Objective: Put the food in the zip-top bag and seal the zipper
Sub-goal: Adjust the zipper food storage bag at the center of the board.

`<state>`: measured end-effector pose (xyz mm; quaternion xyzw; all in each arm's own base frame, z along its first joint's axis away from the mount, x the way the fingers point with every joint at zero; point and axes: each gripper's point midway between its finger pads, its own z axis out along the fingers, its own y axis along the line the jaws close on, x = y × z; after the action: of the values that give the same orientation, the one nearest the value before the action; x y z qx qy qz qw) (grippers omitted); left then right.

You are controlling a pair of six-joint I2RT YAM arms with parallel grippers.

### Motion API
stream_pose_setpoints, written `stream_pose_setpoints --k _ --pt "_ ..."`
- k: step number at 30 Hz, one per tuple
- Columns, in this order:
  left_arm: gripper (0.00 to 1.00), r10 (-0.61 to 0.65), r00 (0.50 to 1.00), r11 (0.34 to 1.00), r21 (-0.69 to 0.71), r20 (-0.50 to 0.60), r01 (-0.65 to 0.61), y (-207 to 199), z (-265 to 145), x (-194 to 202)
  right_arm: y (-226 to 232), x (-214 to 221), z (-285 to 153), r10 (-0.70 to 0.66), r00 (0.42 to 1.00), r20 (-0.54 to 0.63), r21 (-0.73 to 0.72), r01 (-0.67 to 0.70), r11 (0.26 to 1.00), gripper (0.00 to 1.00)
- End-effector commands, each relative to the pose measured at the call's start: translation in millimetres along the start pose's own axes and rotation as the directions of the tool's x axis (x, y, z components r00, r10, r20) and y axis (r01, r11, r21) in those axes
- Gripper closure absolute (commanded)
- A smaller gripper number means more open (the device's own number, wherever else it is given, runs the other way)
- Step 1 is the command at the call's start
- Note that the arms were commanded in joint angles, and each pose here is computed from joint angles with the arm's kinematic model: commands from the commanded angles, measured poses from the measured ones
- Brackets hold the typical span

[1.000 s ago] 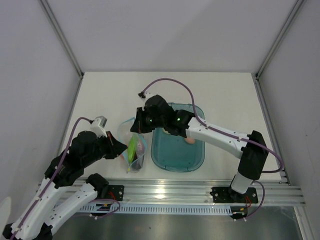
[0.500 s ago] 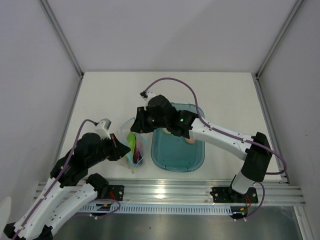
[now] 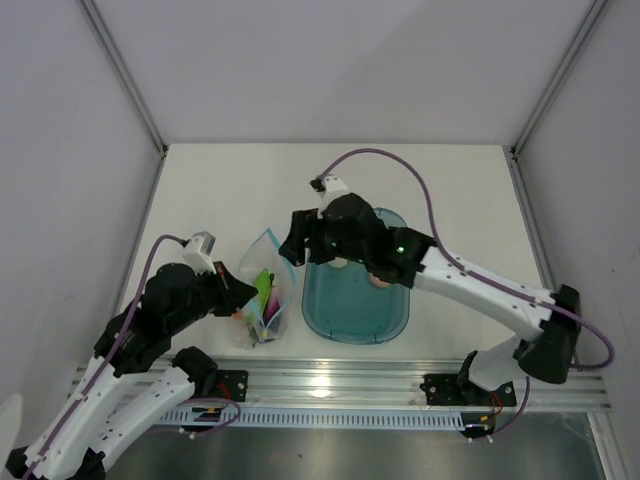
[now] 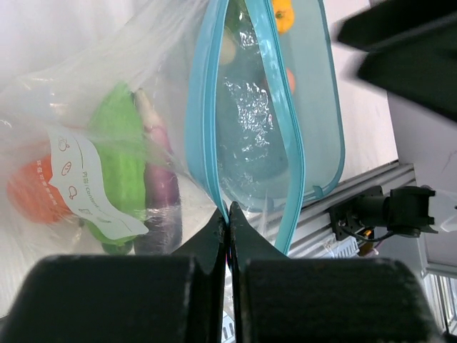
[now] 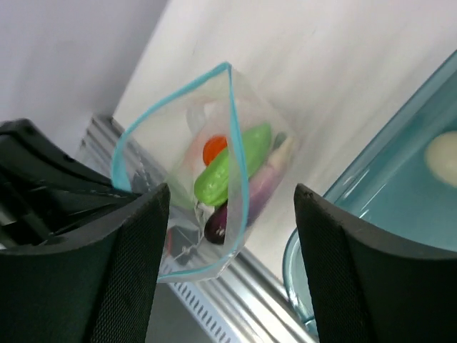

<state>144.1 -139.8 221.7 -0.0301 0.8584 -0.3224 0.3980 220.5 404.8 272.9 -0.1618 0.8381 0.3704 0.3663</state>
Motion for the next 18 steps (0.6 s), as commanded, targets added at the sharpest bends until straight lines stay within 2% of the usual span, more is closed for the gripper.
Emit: stream_pose_setpoints --k 1,3,5,8,9,14,18 --pt "0.99 0.033 0.997 0.999 0.009 0.063 -0.033 -9.9 -1.2 -22.1 -14.8 -47.2 -56.2 -0.023 0.973 0.228 0.066 0.008 0.998 0.27" --pt "0.99 0.036 0.997 0.999 0.013 0.068 -0.037 -11.5 0.2 -24.3 -28.2 -62.5 -76.5 -0.020 0.953 0.302 0.091 -0.008 0.996 0.23" --pt "0.99 0.037 0.997 0.999 0.015 0.072 -0.038 -13.2 1.0 -26.4 -57.7 -66.5 -80.2 -0.013 0.949 0.316 0.154 -0.038 0.987 0.22" --pt "0.99 0.039 0.996 0.999 0.019 0.074 -0.040 -14.6 0.4 -27.7 -100.7 -63.9 -78.7 -0.013 0.951 0.310 0.269 -0.074 0.960 0.13" --pt "0.99 0.039 0.996 0.999 0.022 0.078 -0.041 -15.0 0.1 -28.1 -117.1 -63.1 -73.6 -0.008 0.949 0.316 0.317 -0.097 0.943 0.09" --pt "0.99 0.043 0.995 0.998 0.041 0.088 -0.047 -18.7 -5.0 -30.1 -169.0 -60.3 -42.4 0.065 0.952 0.300 0.404 -0.189 0.895 0.07" --pt "0.99 0.057 0.994 0.997 0.039 0.095 -0.061 -19.2 -9.0 -32.4 -197.3 -68.5 -12.5 0.145 0.929 0.341 0.442 -0.294 0.848 0.05"
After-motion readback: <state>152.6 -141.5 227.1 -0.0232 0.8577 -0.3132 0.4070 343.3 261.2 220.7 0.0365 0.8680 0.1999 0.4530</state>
